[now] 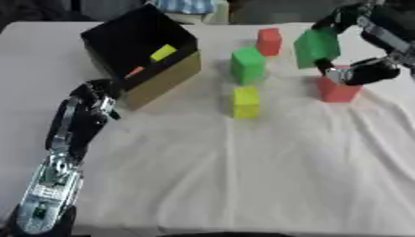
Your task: Pick up objects on the table and place them in the box.
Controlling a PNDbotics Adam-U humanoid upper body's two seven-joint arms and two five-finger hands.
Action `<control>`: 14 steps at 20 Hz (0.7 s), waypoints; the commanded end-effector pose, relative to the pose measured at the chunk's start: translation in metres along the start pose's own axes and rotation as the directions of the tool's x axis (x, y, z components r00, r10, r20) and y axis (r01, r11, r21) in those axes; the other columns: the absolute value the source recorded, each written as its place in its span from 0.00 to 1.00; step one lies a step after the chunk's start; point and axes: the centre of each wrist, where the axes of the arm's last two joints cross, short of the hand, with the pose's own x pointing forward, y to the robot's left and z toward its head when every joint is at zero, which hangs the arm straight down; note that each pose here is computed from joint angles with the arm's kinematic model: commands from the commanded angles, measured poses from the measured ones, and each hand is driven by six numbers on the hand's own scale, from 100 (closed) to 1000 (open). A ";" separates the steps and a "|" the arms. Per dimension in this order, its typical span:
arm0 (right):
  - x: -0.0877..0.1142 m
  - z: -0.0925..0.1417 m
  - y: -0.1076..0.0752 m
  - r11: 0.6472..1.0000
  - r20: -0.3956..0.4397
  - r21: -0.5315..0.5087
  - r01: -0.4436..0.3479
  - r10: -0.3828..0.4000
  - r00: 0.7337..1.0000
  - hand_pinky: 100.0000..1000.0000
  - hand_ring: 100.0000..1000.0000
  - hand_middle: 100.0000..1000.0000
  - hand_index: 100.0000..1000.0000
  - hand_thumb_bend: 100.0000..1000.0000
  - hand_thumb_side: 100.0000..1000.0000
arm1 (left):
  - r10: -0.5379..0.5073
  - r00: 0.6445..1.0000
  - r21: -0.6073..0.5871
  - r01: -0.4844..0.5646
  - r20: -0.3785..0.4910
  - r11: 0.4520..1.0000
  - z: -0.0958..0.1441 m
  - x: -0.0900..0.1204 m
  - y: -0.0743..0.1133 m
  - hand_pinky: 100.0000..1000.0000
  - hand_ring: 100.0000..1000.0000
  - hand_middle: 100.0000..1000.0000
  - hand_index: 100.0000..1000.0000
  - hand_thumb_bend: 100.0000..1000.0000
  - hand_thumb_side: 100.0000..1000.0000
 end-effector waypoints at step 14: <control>0.000 -0.099 -0.008 0.991 -0.083 -0.129 -0.033 0.022 0.996 0.68 0.60 0.39 0.58 0.00 0.00 | 0.042 0.995 -0.146 -0.028 0.093 0.989 -0.014 0.021 -0.021 0.37 0.65 0.58 0.67 0.39 0.54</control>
